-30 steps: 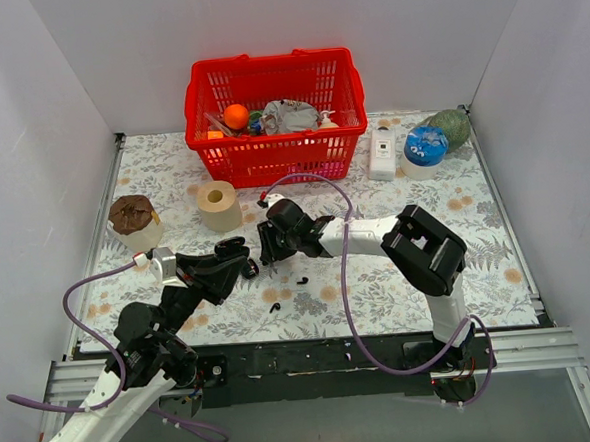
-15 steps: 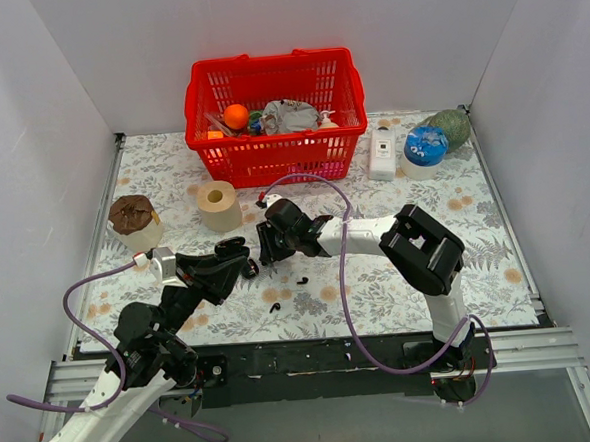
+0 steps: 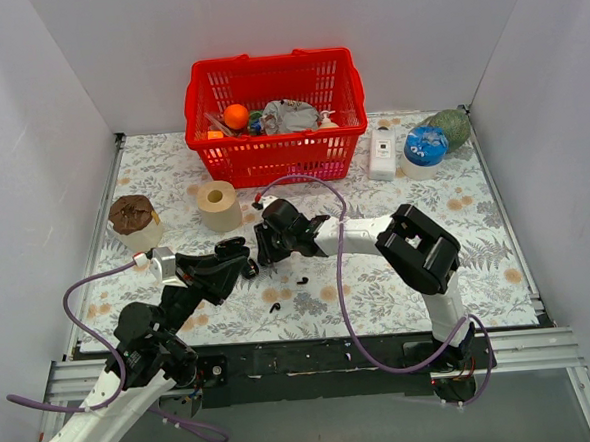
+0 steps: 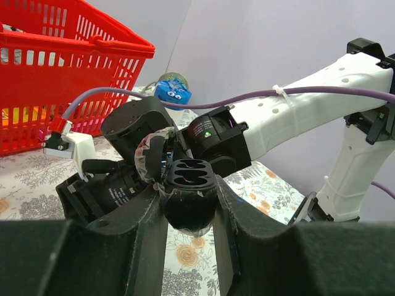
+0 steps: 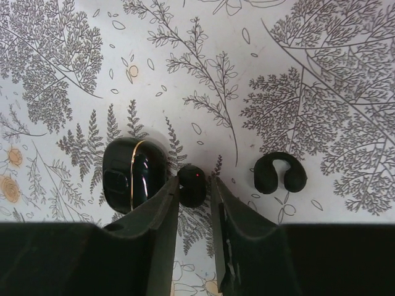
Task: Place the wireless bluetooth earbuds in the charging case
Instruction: Pick up the earbud from the center of the board, then place the earbud in the charging case.
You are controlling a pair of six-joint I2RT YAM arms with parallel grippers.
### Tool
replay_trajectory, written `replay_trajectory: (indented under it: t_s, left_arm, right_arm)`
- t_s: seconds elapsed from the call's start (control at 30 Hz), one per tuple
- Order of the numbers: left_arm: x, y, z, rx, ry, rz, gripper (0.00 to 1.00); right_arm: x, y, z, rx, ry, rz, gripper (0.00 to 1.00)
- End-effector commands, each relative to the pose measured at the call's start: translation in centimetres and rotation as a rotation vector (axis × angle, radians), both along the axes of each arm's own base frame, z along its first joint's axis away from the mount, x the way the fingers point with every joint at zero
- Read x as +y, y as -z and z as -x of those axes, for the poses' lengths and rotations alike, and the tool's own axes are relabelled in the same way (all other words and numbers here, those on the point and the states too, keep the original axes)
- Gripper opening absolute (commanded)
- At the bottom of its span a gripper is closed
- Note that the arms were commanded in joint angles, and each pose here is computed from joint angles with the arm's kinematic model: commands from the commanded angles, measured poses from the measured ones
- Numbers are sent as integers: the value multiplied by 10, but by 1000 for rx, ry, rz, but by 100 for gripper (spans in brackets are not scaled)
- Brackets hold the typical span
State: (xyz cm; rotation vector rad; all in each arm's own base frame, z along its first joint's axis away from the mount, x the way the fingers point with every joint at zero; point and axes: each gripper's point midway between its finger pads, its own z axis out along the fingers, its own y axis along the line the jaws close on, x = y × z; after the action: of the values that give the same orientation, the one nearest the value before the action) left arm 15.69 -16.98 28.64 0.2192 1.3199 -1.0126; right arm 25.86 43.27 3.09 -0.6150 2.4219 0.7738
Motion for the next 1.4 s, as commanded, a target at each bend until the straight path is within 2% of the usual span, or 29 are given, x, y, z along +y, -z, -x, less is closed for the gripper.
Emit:
replay_trajectory:
  t_s: [0.0,0.03,0.07,0.2,0.3,0.33,0.4,0.43,0.5,0.53,0.7,0.8,0.87,0.9,0.93,1.0,1.17,1.3,1.37]
  left_arm:
    - [2,-11,3,-14,6,12,0]
    - [2,-11,3,-14,6,12,0]
    - [1,-11,4,-16,7,11,0]
    - [2,-11,4,-16,6,13,0]
    - [3,-11,4,-16,3,15,0]
    - [3,-11,4,-17,2,16,0]
    - [3,-11,3,-18,-2,15,0]
    - [3,-13,3,-22,-2,18,0]
    - [2,-15,2,-20,-2,18,0]
    - [2,-18,3,-30,2,25,0]
    - [-6,-23,0,-58,22,24,0]
    - [-24,-24,6,-127,112,-6,0]
    - [-45,-22,20,-190,250,-39,0]
    - [-52,-21,23,-202,292,-50,0]
    - [-57,-29,30,-242,339,-42,0]
    - [-72,-25,32,-221,423,-64,0]
    - [-89,-43,48,-270,586,-26,0]
    - [-114,-41,57,-226,800,-87,0]
    - [-120,-41,58,-214,844,-95,0]
  right_arm:
    - [-10,22,8,43,-5,69,28]
    - [-10,21,7,42,-3,68,24]
    - [-11,21,8,45,-2,70,14]
    - [-13,22,10,49,3,68,1]
    - [-19,12,11,19,10,42,1]
    - [-18,-6,10,-10,7,6,1]
    - [-31,-17,6,-59,15,32,1]
    - [-33,-43,3,-113,11,4,1]
    - [-58,-53,11,-130,7,54,1]
    - [-65,-84,13,-195,-23,19,1]
    - [-112,-179,45,-363,-124,-41,1]
    - [-128,-244,73,-505,-215,-140,1]
    - [-140,-269,89,-565,-255,-163,1]
    - [-146,-289,107,-592,-304,-233,1]
    - [-155,-291,117,-581,-325,-226,1]
    - [-168,-321,131,-617,-371,-251,1]
    - [-188,-345,161,-624,-478,-279,1]
    - [-186,-333,173,-583,-550,-273,1]
    - [-183,-327,175,-572,-572,-277,1]
